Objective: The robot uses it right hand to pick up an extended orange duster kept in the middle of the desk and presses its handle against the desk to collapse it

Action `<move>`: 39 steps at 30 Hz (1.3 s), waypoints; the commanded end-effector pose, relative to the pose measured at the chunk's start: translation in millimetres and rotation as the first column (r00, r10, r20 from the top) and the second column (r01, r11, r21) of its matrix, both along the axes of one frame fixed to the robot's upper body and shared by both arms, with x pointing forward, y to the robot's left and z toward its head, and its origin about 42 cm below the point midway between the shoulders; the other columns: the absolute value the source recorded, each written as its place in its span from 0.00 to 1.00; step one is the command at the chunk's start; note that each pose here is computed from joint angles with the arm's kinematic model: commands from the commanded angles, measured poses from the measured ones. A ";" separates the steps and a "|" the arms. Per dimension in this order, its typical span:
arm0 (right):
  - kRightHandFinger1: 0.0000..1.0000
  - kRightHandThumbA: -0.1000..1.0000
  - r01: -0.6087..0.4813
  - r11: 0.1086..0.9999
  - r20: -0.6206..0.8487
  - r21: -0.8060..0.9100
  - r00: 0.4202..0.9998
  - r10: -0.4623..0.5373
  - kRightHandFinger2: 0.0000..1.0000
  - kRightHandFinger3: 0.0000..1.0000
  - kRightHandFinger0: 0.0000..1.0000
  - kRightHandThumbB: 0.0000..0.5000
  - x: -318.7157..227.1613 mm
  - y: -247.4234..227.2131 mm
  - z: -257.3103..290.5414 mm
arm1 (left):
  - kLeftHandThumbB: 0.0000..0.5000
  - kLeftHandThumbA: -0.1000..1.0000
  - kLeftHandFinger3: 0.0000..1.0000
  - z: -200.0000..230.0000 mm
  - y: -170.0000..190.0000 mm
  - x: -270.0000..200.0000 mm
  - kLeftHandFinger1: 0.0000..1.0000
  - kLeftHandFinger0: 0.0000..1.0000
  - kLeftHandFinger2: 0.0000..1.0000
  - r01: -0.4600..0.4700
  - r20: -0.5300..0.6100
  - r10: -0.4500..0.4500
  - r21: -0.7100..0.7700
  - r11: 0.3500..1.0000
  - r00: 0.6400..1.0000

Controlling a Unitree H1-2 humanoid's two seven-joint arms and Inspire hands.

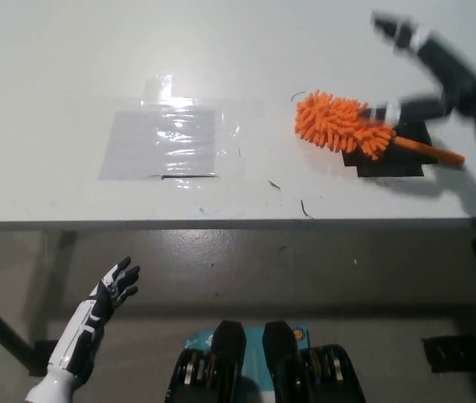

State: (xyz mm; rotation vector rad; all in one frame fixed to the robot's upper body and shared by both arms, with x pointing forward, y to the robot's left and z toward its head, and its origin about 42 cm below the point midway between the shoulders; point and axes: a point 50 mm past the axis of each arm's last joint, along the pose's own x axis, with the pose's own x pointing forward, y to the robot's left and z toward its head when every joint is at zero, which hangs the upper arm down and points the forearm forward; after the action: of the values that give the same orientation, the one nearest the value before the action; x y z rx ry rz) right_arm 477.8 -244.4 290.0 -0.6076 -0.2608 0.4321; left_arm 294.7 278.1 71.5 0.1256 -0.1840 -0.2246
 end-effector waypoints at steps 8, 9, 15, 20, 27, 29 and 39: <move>1.00 1.00 -0.222 0.937 0.842 0.271 0.526 -0.119 1.00 1.00 1.00 0.79 -276.9 30.8 46.2 | 0.75 1.00 1.00 55.0 -10.2 56.3 1.00 1.00 1.00 0.075 0.191 -0.074 0.001 0.997 0.979; 1.00 1.00 -0.219 0.930 0.824 0.295 0.551 -0.131 1.00 1.00 1.00 0.77 -274.9 32.5 38.4 | 0.75 1.00 1.00 57.1 -10.1 58.1 1.00 1.00 1.00 0.075 0.197 -0.073 -0.004 0.997 0.978; 1.00 1.00 -0.153 0.910 0.690 0.385 0.702 -0.174 1.00 1.00 1.00 0.49 -246.7 32.2 -10.0 | 0.74 1.00 1.00 62.9 -10.1 65.9 1.00 1.00 1.00 0.083 0.215 -0.082 0.005 0.997 0.973; 1.00 1.00 -0.016 0.876 0.473 0.482 0.846 -0.245 1.00 1.00 1.00 0.47 -233.9 30.4 -69.4 | 0.75 1.00 1.00 62.5 -10.8 65.9 1.00 1.00 1.00 0.093 0.202 -0.092 0.006 0.996 0.975; 1.00 1.00 0.075 0.786 0.243 0.613 0.929 -0.278 1.00 1.00 1.00 0.47 -212.2 23.7 -122.0 | 0.75 1.00 1.00 60.0 -11.2 63.1 1.00 1.00 1.00 0.089 0.199 -0.089 0.009 0.996 0.976; 1.00 1.00 0.104 0.768 0.193 0.631 0.939 -0.286 1.00 1.00 1.00 0.46 -206.0 22.0 -133.7 | 0.75 1.00 1.00 59.5 -12.3 62.4 1.00 1.00 1.00 0.091 0.202 -0.092 0.012 0.996 0.975; 1.00 1.00 0.182 0.766 -0.004 0.616 0.974 -0.228 1.00 1.00 1.00 0.44 -177.2 21.4 -164.2 | 0.74 1.00 1.00 50.5 -11.0 51.0 1.00 1.00 1.00 0.097 0.179 -0.096 0.007 0.995 0.979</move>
State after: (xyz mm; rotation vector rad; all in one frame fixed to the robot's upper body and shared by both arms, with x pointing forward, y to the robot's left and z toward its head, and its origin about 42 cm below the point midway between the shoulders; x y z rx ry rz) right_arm 289.0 -221.0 112.9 -0.0664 -0.3120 0.1067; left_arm 346.4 264.7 110.5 0.1363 -0.3049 -0.2870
